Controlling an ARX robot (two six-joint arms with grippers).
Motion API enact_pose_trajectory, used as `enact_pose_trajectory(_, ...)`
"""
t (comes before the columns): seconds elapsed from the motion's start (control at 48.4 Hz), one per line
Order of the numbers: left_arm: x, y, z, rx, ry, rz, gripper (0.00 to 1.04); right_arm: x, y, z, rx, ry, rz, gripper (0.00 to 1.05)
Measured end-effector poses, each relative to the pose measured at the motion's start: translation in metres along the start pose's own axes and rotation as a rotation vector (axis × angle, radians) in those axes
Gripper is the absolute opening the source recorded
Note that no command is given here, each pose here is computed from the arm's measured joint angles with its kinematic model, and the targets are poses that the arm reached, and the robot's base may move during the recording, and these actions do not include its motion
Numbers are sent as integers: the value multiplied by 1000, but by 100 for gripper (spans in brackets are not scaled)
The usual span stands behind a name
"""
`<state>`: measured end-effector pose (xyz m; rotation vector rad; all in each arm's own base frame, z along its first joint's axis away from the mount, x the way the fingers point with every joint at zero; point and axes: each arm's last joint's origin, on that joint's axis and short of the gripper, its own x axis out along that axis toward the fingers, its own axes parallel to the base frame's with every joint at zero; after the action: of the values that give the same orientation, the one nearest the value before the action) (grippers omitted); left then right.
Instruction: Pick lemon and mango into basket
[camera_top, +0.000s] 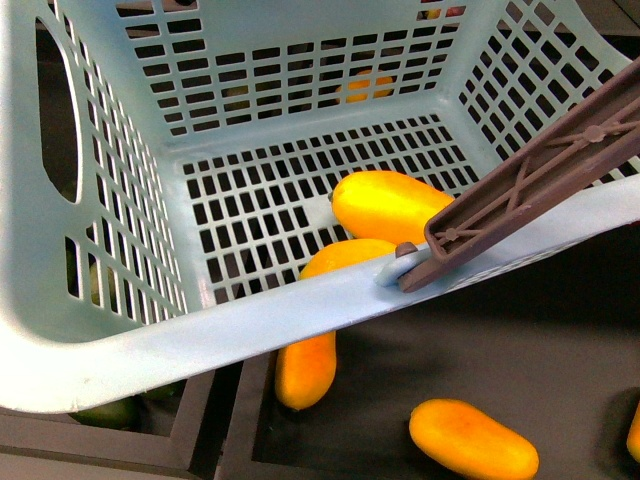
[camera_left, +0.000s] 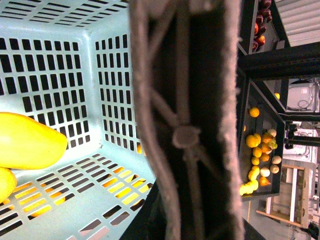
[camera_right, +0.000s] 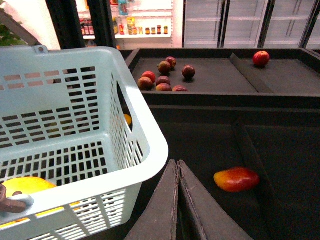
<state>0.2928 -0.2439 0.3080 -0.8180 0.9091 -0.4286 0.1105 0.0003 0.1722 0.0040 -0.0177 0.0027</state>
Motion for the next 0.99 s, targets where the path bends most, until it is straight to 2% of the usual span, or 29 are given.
enact_pose_trajectory(0.227,0,0,0,0,0,0,5,-10,0,-5,0,34,-2,2)
enact_pose_trajectory(0.538,0,0,0,-1,4,-2,5,-13,0,-3,-2,5,-2,3)
enact_pose_trajectory(0.806,0,0,0,0,0,0,5,-14,0,-3,-1,5,-1,58)
enact_pose_trajectory(0.992,0,0,0,-1,1,0,5,-14,0,-3,-1,5,-2,84)
